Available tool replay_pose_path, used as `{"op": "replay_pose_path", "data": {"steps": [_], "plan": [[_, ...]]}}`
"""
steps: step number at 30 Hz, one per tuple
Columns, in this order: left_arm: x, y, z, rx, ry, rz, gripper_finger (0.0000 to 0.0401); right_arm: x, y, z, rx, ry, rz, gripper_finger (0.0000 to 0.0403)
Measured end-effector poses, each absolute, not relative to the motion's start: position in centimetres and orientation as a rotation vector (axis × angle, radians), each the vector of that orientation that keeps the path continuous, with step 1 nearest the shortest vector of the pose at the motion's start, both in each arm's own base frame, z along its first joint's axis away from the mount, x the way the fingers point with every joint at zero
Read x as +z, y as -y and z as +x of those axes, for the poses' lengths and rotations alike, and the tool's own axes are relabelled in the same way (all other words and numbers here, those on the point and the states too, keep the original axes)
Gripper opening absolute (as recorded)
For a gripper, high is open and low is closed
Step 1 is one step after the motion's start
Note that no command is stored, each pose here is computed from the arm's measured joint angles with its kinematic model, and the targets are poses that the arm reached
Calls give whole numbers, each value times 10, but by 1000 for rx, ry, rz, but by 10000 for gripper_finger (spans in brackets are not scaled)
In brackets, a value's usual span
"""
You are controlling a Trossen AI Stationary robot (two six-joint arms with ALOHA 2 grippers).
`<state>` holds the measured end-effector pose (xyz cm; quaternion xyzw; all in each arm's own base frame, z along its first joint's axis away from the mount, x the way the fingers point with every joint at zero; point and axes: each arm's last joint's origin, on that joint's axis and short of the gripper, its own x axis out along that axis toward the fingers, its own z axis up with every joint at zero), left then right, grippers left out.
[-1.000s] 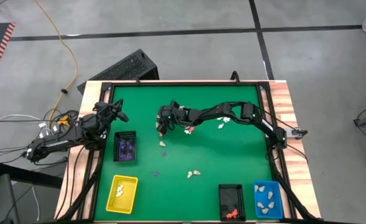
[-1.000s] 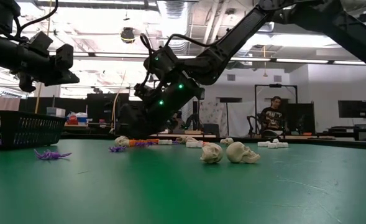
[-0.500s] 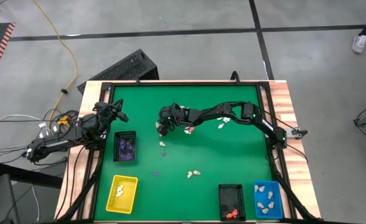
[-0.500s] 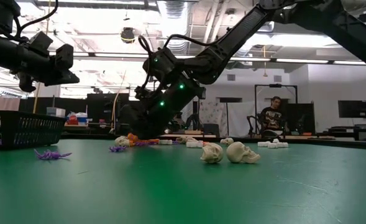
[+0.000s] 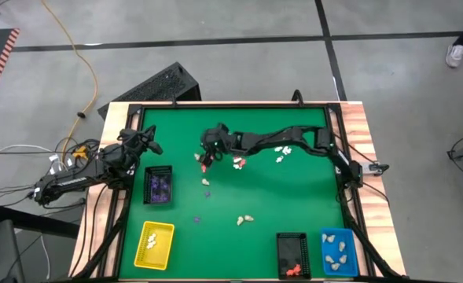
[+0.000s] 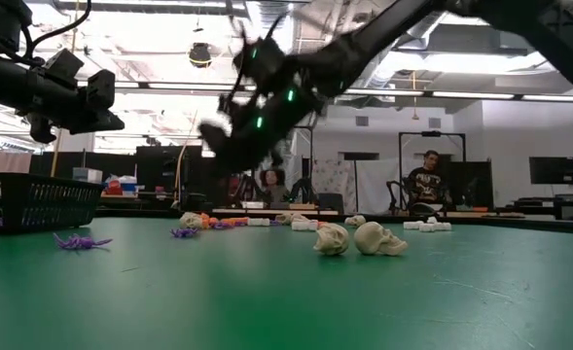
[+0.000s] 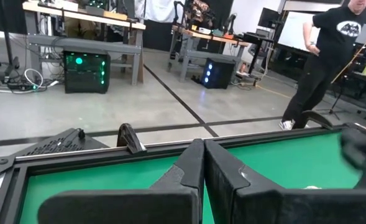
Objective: Sort Halloween decoration
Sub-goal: Put the orange skeleton toy into the bottom black basket
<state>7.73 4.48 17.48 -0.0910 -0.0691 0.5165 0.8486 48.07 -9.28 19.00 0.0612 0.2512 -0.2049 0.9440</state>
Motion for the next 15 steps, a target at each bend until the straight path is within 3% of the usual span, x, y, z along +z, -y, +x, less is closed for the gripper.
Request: {"op": "replay_pose_path", "data": {"steps": [9, 15], "plan": [[175, -45, 77, 1089, 145, -191, 0, 300, 65, 420, -357, -587, 27, 33], [175, -45, 77, 1089, 145, -191, 0, 336, 24, 367, -276, -778, 5, 33]]}}
